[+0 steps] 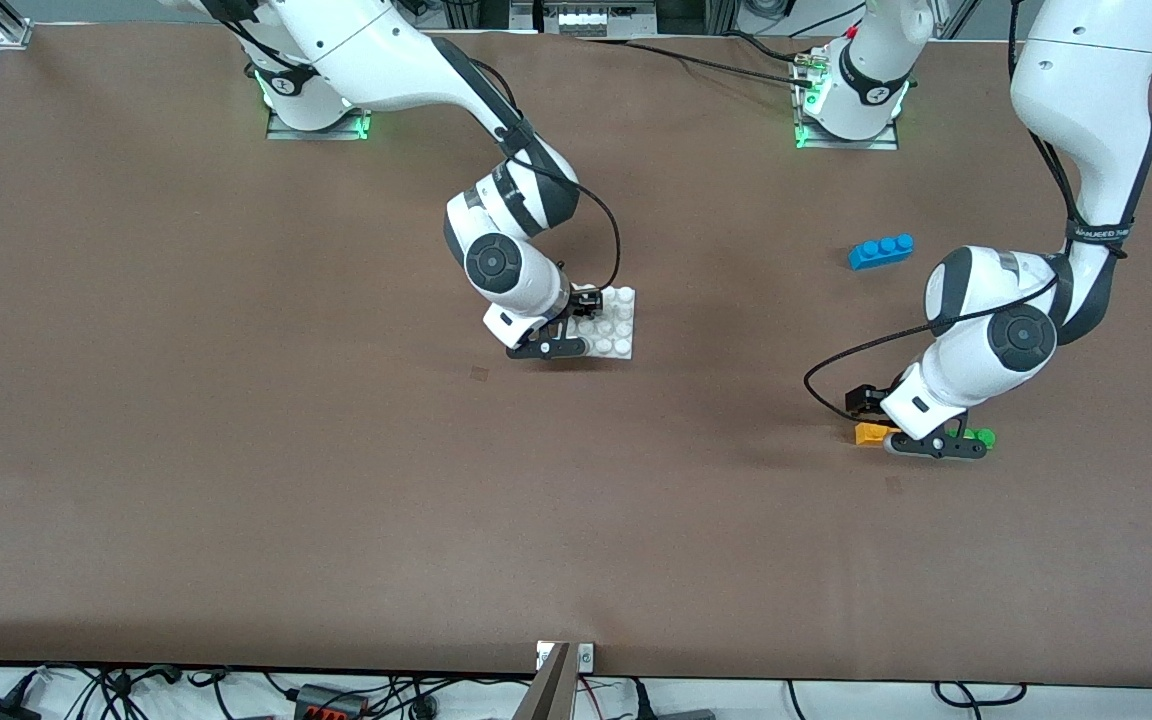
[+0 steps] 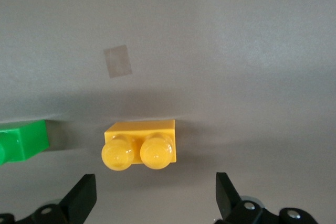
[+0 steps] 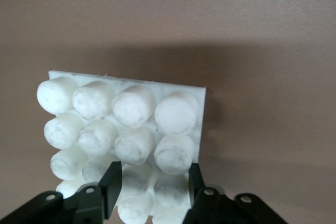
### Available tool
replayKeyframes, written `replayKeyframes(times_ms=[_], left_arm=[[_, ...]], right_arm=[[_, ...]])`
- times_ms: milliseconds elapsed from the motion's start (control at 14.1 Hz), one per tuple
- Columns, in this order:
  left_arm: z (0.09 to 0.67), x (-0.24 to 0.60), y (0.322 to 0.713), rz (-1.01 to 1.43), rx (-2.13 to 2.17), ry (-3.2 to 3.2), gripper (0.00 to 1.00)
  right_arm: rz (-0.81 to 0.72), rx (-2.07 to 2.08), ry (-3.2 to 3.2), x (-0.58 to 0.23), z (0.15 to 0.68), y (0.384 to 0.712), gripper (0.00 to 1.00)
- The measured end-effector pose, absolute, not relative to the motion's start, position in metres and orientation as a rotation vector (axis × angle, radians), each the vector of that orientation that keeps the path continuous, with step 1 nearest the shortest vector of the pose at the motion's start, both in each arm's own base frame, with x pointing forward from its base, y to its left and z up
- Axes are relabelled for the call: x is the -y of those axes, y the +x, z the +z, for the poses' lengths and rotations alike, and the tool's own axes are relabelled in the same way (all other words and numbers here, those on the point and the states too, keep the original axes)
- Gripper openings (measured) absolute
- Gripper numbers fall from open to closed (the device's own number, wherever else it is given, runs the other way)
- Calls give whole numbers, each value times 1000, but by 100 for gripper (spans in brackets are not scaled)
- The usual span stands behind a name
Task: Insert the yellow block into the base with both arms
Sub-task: 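Slide the white base toward the table center while the left gripper lowers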
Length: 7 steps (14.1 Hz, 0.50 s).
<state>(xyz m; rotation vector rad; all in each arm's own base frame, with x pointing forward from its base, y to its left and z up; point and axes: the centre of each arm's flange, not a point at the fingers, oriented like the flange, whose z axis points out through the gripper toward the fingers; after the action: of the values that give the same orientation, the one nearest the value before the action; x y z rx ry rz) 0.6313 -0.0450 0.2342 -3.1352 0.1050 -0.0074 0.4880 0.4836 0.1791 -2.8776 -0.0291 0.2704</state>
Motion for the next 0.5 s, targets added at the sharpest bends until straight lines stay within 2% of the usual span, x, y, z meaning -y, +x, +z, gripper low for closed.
replayKeyframes(times_ms=[71, 142, 425, 496], left_arm=[[235, 45, 633, -11, -104, -3136, 100], [234, 45, 634, -13, -104, -3136, 100], [225, 41, 635, -20, -96, -3138, 100], [222, 39, 636, -24, -90, -3138, 100]], right_arm=[[266, 34, -2876, -487, 178, 487, 59], [263, 38, -2874, -489, 178, 487, 64], [222, 47, -2867, -493, 195, 498, 99], [227, 51, -2875, -488, 208, 504, 99]])
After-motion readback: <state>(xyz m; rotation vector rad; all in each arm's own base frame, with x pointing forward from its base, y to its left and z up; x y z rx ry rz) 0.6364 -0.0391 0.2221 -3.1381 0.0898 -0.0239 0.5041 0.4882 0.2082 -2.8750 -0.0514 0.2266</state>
